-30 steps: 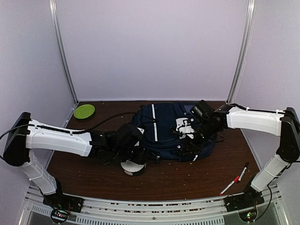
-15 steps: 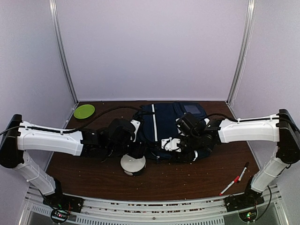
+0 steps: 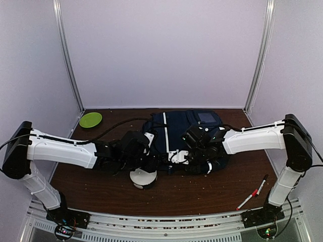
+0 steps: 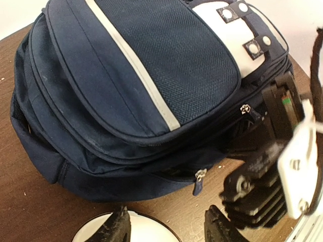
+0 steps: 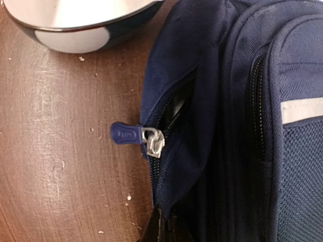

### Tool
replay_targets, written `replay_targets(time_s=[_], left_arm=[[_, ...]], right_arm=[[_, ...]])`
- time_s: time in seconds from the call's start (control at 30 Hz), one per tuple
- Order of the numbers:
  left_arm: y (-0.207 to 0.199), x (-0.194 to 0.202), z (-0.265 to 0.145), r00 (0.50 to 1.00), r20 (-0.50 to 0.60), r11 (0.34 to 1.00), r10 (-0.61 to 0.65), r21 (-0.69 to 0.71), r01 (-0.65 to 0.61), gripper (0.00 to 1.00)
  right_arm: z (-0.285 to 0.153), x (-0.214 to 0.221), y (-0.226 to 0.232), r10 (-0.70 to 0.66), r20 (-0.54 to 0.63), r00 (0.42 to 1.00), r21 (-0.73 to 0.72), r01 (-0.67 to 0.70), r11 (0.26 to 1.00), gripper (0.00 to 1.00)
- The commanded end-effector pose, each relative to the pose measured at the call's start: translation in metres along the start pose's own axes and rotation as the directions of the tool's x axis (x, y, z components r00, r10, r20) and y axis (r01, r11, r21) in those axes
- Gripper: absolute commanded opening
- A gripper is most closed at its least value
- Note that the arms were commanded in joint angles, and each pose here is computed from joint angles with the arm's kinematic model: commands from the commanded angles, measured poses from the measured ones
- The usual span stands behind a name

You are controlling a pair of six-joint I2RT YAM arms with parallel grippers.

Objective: Pack the student bag
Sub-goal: Hold the largest pocket of the student bag, then grab the largest pocket of the student bag.

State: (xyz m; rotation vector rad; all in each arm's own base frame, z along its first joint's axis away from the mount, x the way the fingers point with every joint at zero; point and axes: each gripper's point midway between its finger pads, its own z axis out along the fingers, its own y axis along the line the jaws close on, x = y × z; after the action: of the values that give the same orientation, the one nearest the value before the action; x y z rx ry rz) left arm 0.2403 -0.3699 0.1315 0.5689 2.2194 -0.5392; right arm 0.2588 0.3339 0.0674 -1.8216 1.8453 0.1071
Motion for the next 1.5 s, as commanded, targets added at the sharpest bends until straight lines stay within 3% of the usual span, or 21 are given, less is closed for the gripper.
replay_targets(time_s=[0.0, 0.13, 0.37, 0.6, 0.77, 0.97, 1.1, 1.27, 1.4, 1.47], left_arm=[[0.003, -0.006, 0.001, 0.998, 0.042, 0.999, -0.047, -0.005, 0.047, 0.53], [-0.005, -0.003, 0.005, 0.993, 0.059, 0.994, -0.101, 0.058, 0.097, 0.55], [-0.039, -0.003, 0.032, 0.998, 0.002, 0.985, -0.059, 0.162, 0.057, 0.50], [-0.037, 0.000, 0.044, 0.997, -0.033, 0.989, -0.068, 0.127, 0.071, 0.45], [-0.034, -0.001, 0.059, 0.995, -0.064, 0.991, -0.077, 0.102, 0.083, 0.51], [-0.031, -0.004, 0.071, 0.992, -0.068, 0.989, -0.110, 0.095, 0.116, 0.45], [-0.029, -0.007, 0.068, 0.988, -0.054, 0.983, -0.145, 0.102, 0.150, 0.40], [-0.032, -0.025, 0.022, 0.987, 0.074, 0.985, -0.142, 0.106, 0.134, 0.41], [-0.041, -0.009, 0.027, 0.993, -0.010, 0.986, -0.115, 0.123, 0.115, 0.38], [-0.044, -0.002, 0.033, 0.993, -0.030, 0.983, -0.117, 0.136, 0.120, 0.42]], right_arm=[[-0.018, -0.020, -0.030, 0.129, 0.100, 0.987, -0.047, -0.125, 0.991, 0.00], [-0.035, -0.028, -0.052, 0.216, 0.165, 0.962, -0.071, -0.207, 0.976, 0.00], [-0.040, -0.033, -0.067, 0.258, 0.194, 0.946, -0.059, -0.252, 0.966, 0.00], [-0.050, -0.040, -0.077, 0.283, 0.222, 0.933, -0.055, -0.277, 0.959, 0.00], [-0.054, -0.042, -0.077, 0.286, 0.241, 0.927, -0.057, -0.281, 0.958, 0.00], [-0.064, -0.045, -0.082, 0.313, 0.270, 0.910, -0.070, -0.306, 0.950, 0.00], [-0.070, -0.043, -0.087, 0.331, 0.287, 0.899, -0.069, -0.326, 0.943, 0.00], [-0.073, -0.042, -0.092, 0.352, 0.298, 0.887, -0.071, -0.347, 0.935, 0.00], [-0.074, -0.043, -0.094, 0.356, 0.302, 0.884, -0.070, -0.352, 0.933, 0.00], [-0.075, -0.043, -0.094, 0.355, 0.303, 0.884, -0.069, -0.352, 0.934, 0.00]])
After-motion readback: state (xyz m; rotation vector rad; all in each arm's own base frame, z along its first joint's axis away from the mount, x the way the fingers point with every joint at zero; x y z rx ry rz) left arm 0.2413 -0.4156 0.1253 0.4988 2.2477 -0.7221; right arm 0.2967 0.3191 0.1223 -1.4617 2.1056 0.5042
